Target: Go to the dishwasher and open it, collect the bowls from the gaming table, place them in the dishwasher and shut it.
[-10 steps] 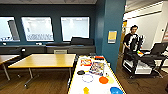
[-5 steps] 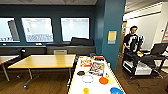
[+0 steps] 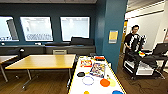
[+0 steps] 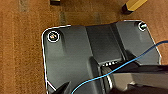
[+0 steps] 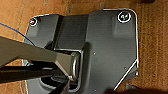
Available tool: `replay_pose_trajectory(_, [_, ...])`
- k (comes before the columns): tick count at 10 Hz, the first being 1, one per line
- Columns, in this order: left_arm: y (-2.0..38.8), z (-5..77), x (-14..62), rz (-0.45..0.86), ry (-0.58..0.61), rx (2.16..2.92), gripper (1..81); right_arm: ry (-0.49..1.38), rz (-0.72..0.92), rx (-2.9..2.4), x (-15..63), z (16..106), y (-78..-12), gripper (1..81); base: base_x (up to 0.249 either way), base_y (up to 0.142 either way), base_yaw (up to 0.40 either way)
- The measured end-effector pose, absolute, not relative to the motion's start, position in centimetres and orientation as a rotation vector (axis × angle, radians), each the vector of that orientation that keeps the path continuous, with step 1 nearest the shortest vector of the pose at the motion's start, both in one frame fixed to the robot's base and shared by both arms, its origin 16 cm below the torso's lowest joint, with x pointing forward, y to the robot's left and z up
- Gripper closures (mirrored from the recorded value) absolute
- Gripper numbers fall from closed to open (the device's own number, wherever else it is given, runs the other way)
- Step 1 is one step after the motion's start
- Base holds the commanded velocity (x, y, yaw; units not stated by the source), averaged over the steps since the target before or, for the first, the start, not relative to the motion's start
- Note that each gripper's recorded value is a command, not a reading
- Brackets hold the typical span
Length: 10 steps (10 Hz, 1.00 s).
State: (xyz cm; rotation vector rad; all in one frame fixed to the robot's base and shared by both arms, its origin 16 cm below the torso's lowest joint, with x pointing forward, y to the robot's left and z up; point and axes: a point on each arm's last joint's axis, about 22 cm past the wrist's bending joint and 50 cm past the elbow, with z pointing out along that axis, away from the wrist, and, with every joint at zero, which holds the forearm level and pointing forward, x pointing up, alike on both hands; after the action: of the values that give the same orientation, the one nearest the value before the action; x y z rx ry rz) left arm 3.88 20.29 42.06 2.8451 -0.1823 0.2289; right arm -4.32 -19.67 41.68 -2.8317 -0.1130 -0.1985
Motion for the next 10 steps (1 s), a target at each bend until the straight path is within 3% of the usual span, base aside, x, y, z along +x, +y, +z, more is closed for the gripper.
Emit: replay_pose_trajectory(10, [20.5, 42.0, 3.3, 0.226, -0.180, 2.845, 1.0, -0.056, -0.257, -2.711, -3.3, 45.0, -22.5, 1.0, 0.000, 0.000, 0.000])
